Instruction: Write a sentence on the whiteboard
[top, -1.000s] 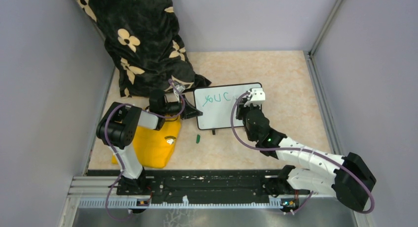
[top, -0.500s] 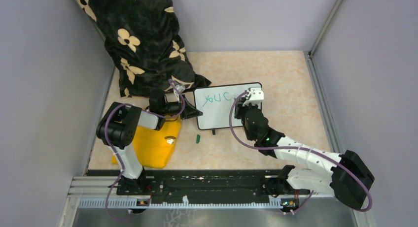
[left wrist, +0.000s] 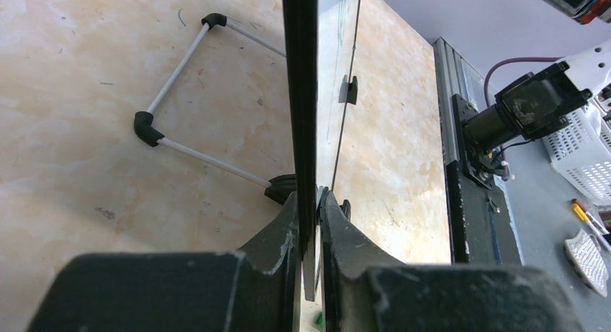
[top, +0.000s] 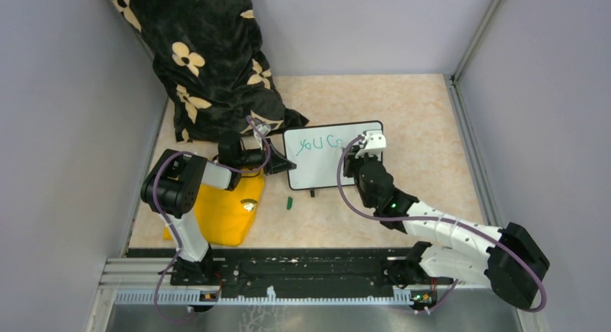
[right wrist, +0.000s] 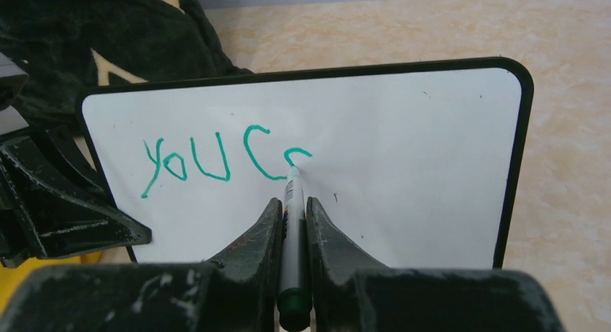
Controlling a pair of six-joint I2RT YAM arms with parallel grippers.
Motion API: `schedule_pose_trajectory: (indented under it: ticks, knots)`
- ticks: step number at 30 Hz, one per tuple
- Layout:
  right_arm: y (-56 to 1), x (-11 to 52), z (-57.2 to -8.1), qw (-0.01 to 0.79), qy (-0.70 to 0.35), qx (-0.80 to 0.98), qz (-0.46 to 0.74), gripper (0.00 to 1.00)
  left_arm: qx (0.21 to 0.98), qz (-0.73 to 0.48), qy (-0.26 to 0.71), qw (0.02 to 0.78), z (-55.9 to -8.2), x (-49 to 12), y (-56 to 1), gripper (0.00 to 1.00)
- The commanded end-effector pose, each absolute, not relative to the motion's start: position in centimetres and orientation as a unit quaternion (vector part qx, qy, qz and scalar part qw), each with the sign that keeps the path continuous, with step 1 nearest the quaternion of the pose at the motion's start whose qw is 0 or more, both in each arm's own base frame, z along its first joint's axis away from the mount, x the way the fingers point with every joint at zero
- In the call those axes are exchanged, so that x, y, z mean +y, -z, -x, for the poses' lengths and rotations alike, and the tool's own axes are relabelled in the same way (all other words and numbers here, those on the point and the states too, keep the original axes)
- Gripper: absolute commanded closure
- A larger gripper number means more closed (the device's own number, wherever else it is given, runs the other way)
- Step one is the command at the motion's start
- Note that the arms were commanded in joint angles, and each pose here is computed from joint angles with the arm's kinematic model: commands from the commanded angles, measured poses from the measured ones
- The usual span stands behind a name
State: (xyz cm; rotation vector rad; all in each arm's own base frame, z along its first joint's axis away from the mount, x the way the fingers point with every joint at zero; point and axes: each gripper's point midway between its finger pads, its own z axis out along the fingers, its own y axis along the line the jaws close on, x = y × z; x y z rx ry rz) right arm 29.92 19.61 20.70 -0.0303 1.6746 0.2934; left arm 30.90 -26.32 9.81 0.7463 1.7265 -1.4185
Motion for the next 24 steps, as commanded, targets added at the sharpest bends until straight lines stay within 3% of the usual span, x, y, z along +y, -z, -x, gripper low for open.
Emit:
schedule_pose_trajectory:
  ticks: [1,24]
  knots:
    - [-20.4,18.3,-29.6,0.659,-0.122,0.742,-0.001,1.00,0.692,-0.292,0.534,0.388,-31.5,-26.3,-8.4,1.00]
    - [-23.6,18.0,-30.9,0.685,-0.113,0.720,-0.015,1.00,0.691,-0.293,0.534,0.388,-31.4,-26.4,-8.5,1.00]
